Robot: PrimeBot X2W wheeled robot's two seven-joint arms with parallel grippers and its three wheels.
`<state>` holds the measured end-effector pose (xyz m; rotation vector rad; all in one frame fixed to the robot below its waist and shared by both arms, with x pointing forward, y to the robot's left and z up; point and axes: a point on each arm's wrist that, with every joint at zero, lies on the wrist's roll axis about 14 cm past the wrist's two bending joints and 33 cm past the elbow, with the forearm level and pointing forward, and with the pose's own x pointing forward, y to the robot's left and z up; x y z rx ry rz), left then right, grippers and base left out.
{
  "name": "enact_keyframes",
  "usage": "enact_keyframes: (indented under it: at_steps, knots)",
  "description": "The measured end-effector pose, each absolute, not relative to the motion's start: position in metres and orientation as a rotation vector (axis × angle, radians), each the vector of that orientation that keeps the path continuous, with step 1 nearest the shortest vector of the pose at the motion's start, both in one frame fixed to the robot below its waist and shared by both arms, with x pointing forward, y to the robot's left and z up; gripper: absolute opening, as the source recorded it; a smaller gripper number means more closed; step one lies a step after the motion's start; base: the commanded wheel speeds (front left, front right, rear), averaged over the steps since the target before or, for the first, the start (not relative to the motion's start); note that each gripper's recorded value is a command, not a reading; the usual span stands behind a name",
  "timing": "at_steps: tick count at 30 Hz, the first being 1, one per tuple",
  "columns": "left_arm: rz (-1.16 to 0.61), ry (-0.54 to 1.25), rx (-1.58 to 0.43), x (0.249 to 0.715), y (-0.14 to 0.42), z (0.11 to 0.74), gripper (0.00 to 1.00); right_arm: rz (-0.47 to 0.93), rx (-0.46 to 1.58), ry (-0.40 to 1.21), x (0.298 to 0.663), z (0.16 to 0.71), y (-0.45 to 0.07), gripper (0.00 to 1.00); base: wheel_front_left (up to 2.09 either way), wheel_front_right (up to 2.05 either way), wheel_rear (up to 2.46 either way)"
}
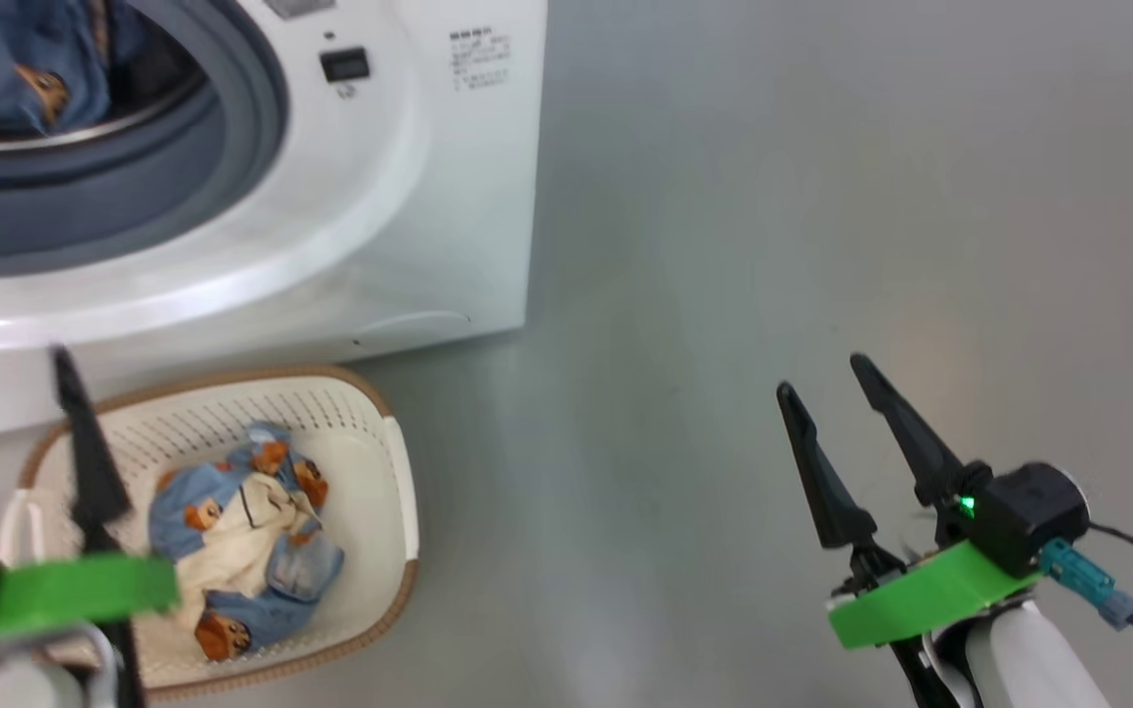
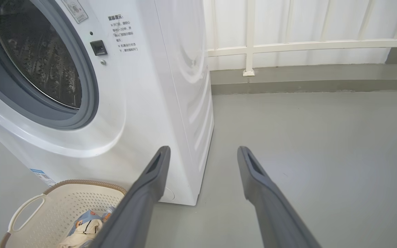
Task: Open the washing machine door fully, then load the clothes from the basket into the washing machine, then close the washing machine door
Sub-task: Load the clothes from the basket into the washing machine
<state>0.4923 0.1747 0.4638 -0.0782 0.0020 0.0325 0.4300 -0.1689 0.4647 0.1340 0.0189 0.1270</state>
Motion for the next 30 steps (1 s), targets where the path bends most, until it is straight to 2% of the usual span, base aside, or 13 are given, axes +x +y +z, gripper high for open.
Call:
enact_keyframes:
  at_steps: [15, 21, 30]
  knots:
    - [0.079, 0.045, -0.114, 0.386, 0.179, 0.479, 1.0, 0.168, 0.131, 0.013, 0.375, 0.485, -0.156, 1.0, 0.0, 0.0, 0.0]
    - [0.074, 0.041, -0.112, 0.353, 0.176, 0.484, 1.0, 0.186, 0.108, -0.011, 0.356, 0.501, -0.151, 1.0, 0.0, 0.0, 0.0]
    - [0.074, 0.037, -0.127, 0.326, 0.174, 0.487, 1.0, 0.198, 0.116, -0.036, 0.339, 0.514, -0.144, 1.0, 0.0, 0.0, 0.0]
